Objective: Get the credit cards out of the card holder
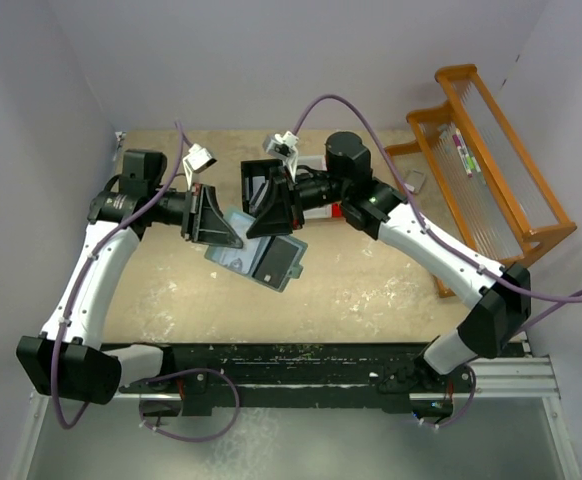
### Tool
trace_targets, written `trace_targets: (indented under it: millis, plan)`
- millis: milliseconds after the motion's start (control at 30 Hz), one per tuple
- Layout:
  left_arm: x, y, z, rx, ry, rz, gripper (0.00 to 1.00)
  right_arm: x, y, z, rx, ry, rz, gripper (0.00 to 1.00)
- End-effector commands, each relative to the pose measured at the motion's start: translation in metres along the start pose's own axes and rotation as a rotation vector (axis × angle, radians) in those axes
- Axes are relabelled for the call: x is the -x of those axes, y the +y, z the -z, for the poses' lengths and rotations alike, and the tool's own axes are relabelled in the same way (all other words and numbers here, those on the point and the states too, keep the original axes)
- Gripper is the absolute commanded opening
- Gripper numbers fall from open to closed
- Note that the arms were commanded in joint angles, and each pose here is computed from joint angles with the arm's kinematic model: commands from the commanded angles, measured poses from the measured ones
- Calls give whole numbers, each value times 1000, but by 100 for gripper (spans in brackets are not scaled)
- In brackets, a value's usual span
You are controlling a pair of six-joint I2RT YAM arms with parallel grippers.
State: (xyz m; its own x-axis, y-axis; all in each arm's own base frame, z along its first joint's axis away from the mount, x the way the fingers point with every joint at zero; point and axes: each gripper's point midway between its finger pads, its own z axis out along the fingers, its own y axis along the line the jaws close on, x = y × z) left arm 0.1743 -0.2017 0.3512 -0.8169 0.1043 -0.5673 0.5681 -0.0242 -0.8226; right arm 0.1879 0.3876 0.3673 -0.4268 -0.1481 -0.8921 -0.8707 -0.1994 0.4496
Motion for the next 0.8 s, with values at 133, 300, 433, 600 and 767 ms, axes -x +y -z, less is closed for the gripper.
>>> trace_targets:
  millis: [133, 300, 433, 600, 767]
  plan:
    - [14, -8, 1, 71, -17, -136, 27, 3, -4, -4, -52, 2, -24, 0]
    - [16, 5, 4, 168, -34, -172, 63, 40, -24, 16, -233, -205, -91, 0]
    - [21, 15, 9, 245, -73, -181, 63, 67, -21, 39, -333, -446, -110, 0]
    - [37, 3, 11, 234, -172, -216, 43, 71, -16, 48, -292, -649, -165, 0]
    - [36, -2, 10, 217, -198, -174, 34, 55, -17, 46, -281, -713, -216, 0]
